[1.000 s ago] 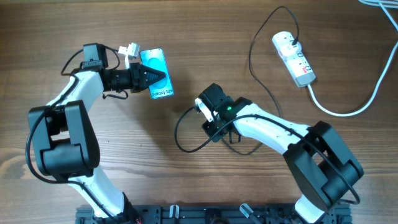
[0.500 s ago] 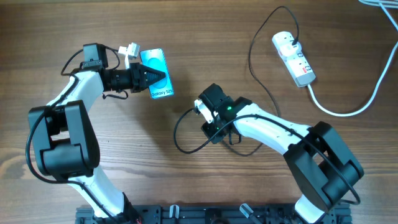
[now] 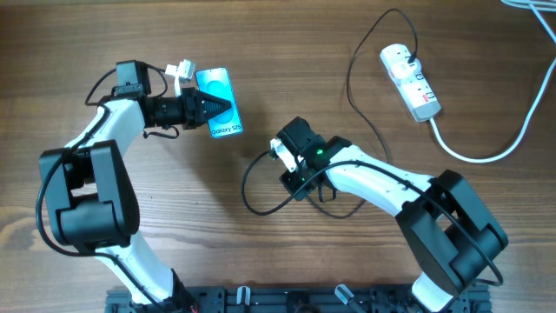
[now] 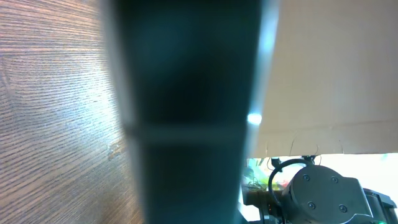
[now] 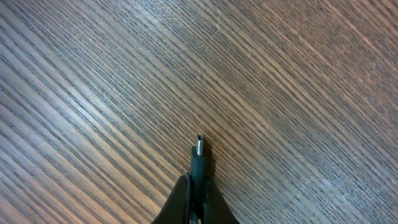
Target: Plug charger to phone and switch on socket
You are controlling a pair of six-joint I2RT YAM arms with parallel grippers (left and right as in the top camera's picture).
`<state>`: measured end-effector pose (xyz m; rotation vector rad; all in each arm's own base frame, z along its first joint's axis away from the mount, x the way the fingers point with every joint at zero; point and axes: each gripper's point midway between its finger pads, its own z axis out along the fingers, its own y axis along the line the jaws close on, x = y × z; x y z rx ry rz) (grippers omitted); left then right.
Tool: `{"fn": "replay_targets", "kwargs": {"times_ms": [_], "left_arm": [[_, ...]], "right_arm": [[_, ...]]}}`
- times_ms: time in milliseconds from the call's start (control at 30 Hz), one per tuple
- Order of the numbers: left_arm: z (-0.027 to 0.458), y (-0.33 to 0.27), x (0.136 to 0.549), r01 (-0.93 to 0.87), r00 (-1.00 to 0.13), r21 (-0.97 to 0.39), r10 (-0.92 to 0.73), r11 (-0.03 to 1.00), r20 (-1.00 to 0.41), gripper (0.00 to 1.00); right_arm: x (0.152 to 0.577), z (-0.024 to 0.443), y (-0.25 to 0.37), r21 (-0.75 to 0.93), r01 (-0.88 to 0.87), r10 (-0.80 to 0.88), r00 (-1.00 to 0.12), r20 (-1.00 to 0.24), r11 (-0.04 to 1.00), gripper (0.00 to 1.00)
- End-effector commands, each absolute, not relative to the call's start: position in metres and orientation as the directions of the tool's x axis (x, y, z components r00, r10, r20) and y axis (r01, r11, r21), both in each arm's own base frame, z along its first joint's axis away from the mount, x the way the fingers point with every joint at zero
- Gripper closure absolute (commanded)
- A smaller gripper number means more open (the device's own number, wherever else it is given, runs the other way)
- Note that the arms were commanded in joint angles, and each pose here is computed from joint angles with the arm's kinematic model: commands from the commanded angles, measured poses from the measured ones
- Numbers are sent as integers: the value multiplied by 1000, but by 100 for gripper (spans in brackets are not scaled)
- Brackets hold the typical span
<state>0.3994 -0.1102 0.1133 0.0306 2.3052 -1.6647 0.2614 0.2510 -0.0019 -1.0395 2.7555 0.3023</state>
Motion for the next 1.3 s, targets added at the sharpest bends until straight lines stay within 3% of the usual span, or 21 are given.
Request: {"fn": "replay_targets", "kwargs": {"times_ms": [0,100,400,900,967,1000,1033,1100,1267], "left_arm": [[128,-112,397,220,-949,-926,-153,308,-277,96],[128,-112,397,220,-949,-926,-153,308,-277,96],[128,-112,397,221,-949,-926,-153,307,-277,96],[127,-112,397,216,-949,-925,-153,314,-274,96],[127,-111,397,216,-949,-924,-153,314,-274,96],[126,-111,397,216,-949,-923,-153,318,-275,96],[125,-111,398,214,-949,-922,-154,322,-274,96],[123,-110,398,211,-949,-919,-155,334,-274,96],[123,-110,398,211,-949,-919,-155,334,-274,96]], "right_arm": [[264,-6,246,99,-667,-635,-737,-233,738,87],[265,-6,247,94,-675,-642,-728,-240,731,85],[270,-5,248,76,-679,-644,-721,-256,730,96],[271,-4,250,69,-716,-677,-684,-271,695,96],[271,-4,250,69,-716,-677,-684,-271,695,92],[271,-4,250,69,-716,-678,-684,-271,695,84],[271,-4,250,69,-716,-678,-684,-271,695,83],[273,-5,249,58,-714,-677,-684,-272,698,96],[272,-3,248,64,-694,-658,-704,-268,717,96]]}}
